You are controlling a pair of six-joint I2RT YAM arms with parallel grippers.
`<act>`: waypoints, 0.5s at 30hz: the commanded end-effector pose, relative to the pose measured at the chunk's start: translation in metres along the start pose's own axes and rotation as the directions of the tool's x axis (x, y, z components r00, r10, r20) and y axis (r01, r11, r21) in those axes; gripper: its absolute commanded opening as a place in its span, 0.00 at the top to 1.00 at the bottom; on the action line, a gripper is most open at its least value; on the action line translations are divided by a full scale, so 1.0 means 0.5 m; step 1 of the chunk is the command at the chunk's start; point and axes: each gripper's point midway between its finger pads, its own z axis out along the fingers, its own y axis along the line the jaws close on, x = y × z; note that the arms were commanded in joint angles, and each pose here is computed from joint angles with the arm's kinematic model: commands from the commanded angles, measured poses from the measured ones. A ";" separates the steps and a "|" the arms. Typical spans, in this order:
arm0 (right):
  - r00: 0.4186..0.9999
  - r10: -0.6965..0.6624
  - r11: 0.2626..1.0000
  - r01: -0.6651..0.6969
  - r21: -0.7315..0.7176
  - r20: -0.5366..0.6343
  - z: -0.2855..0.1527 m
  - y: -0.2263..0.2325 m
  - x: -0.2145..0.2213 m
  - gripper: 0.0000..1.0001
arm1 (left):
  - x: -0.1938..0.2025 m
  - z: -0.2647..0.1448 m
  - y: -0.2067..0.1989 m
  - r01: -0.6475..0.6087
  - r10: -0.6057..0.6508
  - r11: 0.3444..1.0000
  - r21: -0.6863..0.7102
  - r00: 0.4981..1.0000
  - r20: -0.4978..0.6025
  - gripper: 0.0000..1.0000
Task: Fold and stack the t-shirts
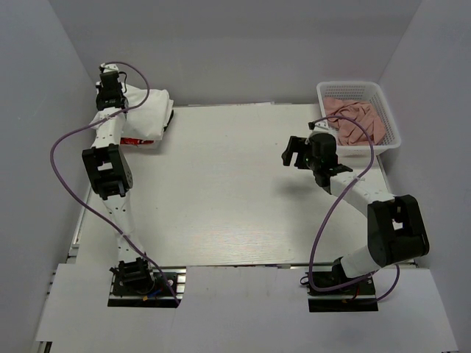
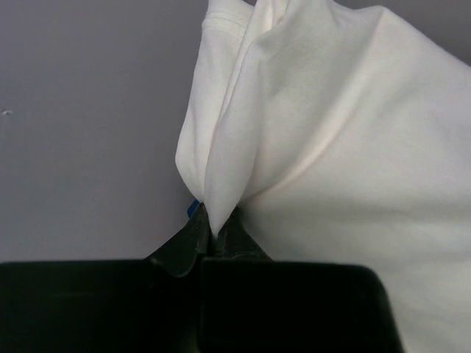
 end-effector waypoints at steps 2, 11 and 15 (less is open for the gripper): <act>0.999 0.005 1.000 -0.005 -0.007 0.049 0.001 0.011 -0.042 0.10 | -0.092 -0.014 0.113 0.190 -0.169 0.967 -0.169 0.977 0.129 1.00; 0.999 -0.001 1.000 0.001 -0.011 0.035 0.002 0.013 -0.042 0.10 | -0.067 -0.009 0.115 0.224 -0.212 0.960 -0.166 0.973 0.091 0.00; 0.999 -0.002 0.999 0.004 -0.040 0.045 -0.009 0.029 -0.053 0.10 | -0.092 -0.040 0.115 0.258 -0.247 0.960 -0.111 0.964 0.099 0.00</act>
